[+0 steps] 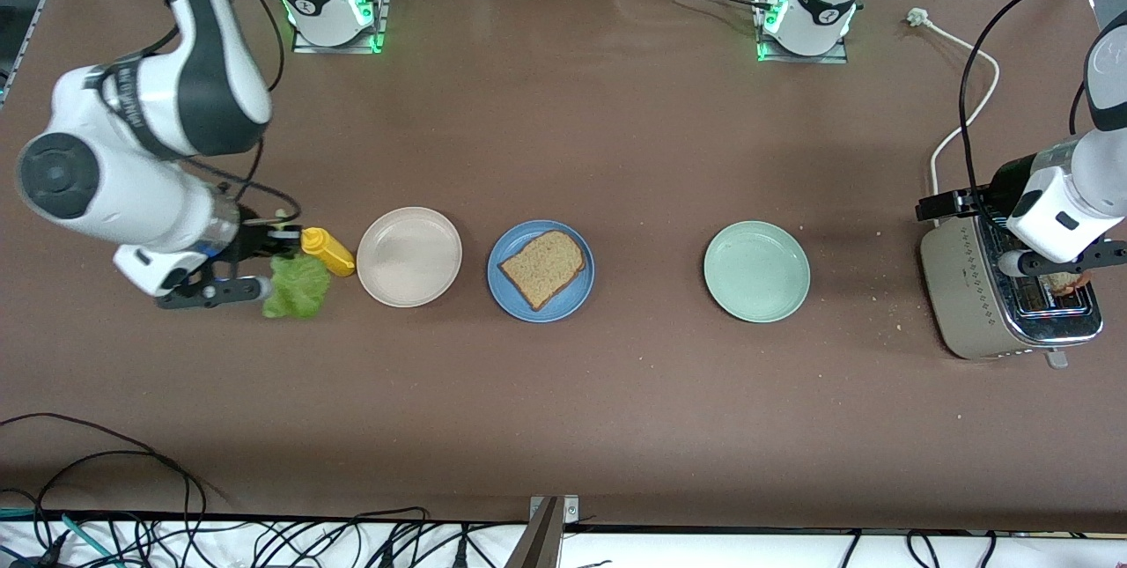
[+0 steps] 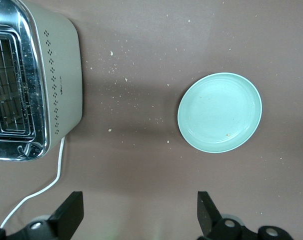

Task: Make sandwich in blue plate with both arms
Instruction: 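Lift the lettuce and carry it over the blue plate, then lower the lettuce onto the bread and open the right gripper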

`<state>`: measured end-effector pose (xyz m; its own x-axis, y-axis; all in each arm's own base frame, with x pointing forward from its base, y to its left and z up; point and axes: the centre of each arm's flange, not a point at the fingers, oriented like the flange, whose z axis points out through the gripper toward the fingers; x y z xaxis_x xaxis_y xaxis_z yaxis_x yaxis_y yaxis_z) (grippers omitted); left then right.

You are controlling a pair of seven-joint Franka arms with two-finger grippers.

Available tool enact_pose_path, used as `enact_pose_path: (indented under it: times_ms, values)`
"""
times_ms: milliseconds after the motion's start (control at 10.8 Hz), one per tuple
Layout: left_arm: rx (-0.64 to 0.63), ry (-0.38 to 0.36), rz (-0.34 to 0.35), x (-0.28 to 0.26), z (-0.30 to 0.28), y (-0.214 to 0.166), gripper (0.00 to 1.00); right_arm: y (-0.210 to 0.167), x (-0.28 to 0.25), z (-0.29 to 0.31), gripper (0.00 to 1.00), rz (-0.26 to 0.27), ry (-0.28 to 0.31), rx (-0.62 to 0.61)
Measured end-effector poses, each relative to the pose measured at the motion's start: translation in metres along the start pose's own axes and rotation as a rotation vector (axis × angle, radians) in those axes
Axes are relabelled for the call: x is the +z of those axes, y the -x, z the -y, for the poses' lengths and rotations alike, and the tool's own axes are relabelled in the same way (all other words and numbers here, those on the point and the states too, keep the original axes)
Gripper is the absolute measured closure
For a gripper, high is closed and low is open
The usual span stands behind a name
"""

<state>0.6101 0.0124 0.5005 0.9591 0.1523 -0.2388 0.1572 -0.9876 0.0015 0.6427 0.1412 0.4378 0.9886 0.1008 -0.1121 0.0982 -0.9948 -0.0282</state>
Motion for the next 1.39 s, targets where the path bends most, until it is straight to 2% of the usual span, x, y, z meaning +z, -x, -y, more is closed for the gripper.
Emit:
enact_pose_path:
  times_ms: [279,465,743,929,1208,1394]
  values:
    - [0.000,0.000,0.001,0.000,0.000,0.000,0.00,0.008,0.010,0.101,0.91,0.009,-0.021,0.129]
    - [0.000,0.000,0.001,0.001,0.000,0.000,0.00,0.000,0.027,0.145,0.91,0.014,-0.030,0.208]
    - [0.000,0.000,0.001,0.001,0.000,0.000,0.00,-0.009,0.048,0.218,0.91,-0.007,-0.035,0.368]
    - [0.000,0.000,0.002,0.001,0.000,0.000,0.00,-0.007,0.060,0.274,0.91,-0.042,-0.057,0.474]
    - [0.001,0.000,0.002,0.001,0.000,0.000,0.00,-0.007,0.106,0.317,0.91,-0.068,-0.073,0.539]
    - [0.001,0.000,0.003,0.001,-0.001,0.000,0.00,-0.007,0.142,0.330,0.91,-0.061,-0.059,0.535]
